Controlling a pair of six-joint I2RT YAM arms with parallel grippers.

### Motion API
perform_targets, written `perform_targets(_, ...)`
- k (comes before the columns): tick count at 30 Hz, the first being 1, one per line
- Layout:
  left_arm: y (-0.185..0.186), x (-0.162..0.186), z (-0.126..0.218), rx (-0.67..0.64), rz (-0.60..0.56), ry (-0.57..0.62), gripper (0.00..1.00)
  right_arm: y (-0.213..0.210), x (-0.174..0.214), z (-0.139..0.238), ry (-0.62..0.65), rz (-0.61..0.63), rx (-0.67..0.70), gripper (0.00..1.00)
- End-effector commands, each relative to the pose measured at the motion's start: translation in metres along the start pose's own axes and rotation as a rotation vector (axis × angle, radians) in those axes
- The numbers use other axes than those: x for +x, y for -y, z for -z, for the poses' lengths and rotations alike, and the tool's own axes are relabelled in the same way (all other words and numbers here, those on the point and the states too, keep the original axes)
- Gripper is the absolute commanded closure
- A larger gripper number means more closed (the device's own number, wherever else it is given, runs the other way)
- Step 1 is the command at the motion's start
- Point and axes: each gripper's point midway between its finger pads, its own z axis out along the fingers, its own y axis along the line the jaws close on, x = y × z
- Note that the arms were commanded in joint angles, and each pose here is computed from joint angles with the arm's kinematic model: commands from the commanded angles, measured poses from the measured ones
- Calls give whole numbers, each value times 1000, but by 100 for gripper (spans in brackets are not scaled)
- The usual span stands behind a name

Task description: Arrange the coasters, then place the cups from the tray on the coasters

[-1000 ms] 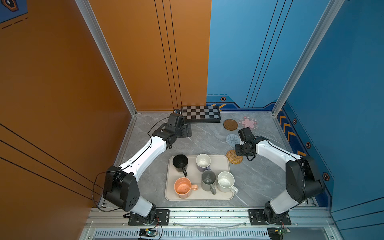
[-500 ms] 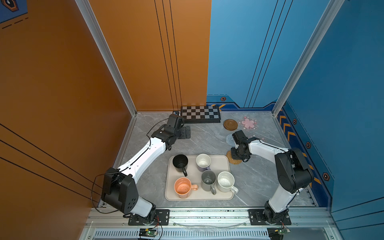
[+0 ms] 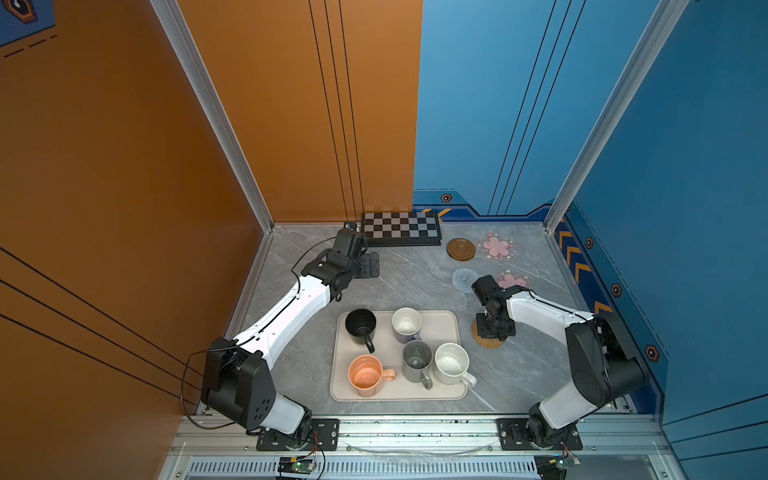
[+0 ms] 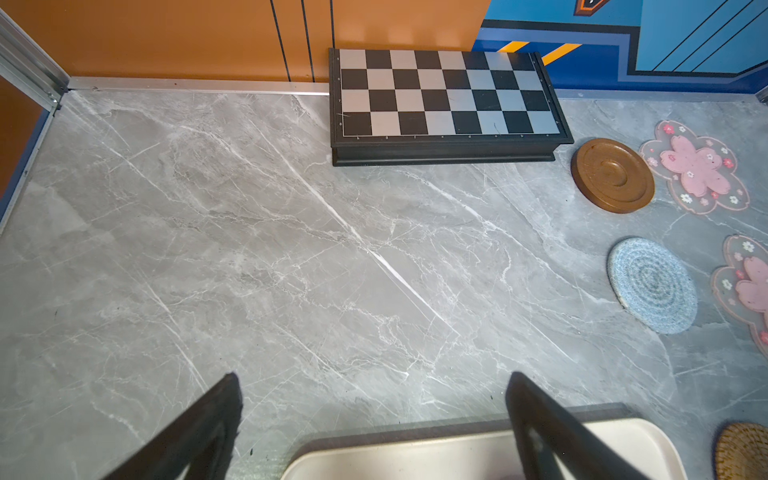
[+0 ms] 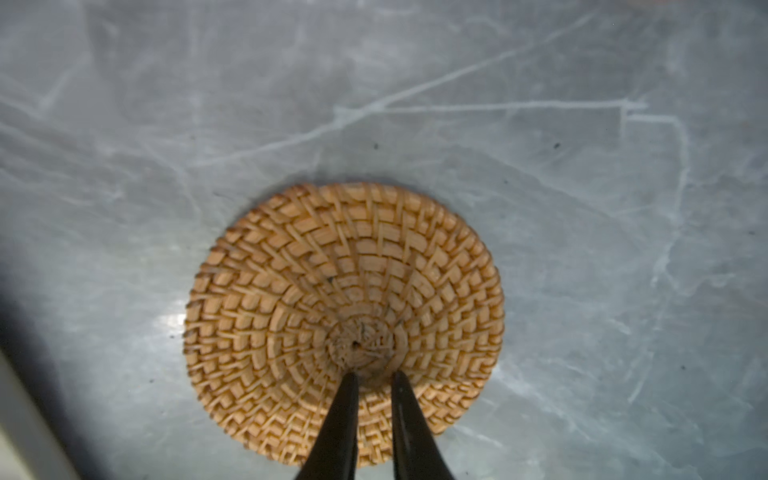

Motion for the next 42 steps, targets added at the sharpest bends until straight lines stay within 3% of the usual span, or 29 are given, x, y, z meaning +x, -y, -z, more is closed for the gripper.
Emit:
perform_targets(1, -9, 0, 10, -27, -18, 6, 0, 24, 19, 0, -43, -55, 58, 82)
perform_targets(8, -9, 2, 10, -25, -17, 3, 0, 53, 33, 5, -41, -140, 84, 82)
perform_targets(13, -8, 4, 11, -20, -13, 2, 0, 63, 22, 14, -1, -197, 59, 82)
perform_targets(24, -9, 3, 12, -22, -15, 6, 0, 35, -46, 69, 213, -192, -69, 79)
perform_targets(30, -6, 1, 11, -7, -9, 4, 0, 8, -93, 82, 330, -205, -178, 65)
perform_targets(32, -7, 0, 11, -8, -13, 5, 0, 1, -105, 82, 347, -201, -192, 51)
perform_targets(34, -10, -1, 11, -14, -5, 6, 0, -6, -117, 80, 360, -192, -204, 44)
perform_targets(42, -19, -1, 1, -29, 29, -11, 0, -40, -162, 58, 372, -147, -268, 37)
